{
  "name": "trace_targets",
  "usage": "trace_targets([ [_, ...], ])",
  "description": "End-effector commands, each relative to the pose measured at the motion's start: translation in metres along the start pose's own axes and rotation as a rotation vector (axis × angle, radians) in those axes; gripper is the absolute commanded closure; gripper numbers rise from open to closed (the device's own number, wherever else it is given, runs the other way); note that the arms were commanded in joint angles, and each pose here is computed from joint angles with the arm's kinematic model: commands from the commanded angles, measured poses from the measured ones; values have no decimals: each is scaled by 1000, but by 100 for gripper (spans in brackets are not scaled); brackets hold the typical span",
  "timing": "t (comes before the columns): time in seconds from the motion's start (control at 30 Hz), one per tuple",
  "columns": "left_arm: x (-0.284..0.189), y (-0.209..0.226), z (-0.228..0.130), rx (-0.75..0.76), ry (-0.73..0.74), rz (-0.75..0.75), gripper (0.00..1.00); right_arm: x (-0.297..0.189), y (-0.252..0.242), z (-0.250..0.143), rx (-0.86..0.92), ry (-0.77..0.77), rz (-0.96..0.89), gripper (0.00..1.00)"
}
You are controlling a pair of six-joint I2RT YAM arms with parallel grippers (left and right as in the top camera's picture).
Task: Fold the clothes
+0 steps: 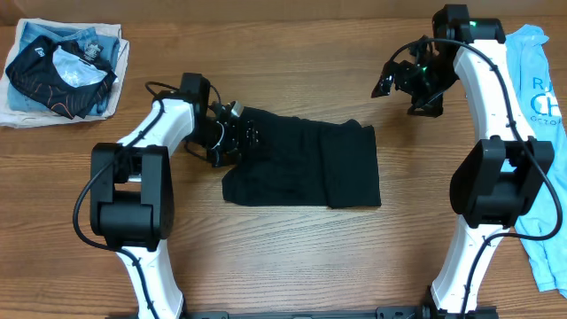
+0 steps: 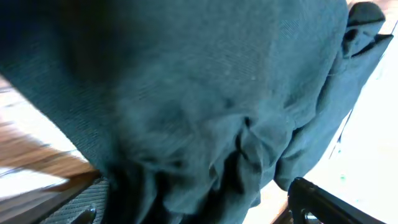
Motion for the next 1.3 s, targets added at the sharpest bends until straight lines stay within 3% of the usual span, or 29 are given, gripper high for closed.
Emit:
trace_targets([
  [0.0,31,32,-23,-58,105,127,12,-12,7,-1,-16,-33,14,0],
  [0.13,31,33,-22,-60,99,133,27,-12,7,-1,-16,-33,14,0],
  [0.23,31,33,-20,-57,89,134,44,-12,7,-1,-16,-33,14,0],
  [0.43,31,34,-18,-57,79,135,92,-12,7,-1,-16,-33,14,0],
  [0.47,31,34,-18,-58,78,137,96,-12,7,-1,-16,-34,14,0],
  [0.7,19,60,-25,-148,93,291,96,-12,5,-1,-14,-39,-4,0],
  [1.07,-56,141,-47,-385,68,446,96,2,-3,-1,-5,-22,-25,0],
  [1.27,-101,149,-47,-449,101,550,96,15,-9,-1,0,-14,-28,0],
])
Point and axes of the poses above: each gripper's point midway between its finger pads, its own x axis out along the fingers, its own y axis along the line the jaws close on, z = x × y, the point moved 5 cm from there along -x, back along the fingers, and after that the axes turned 14 degrees about x, right-handed, at the moved point
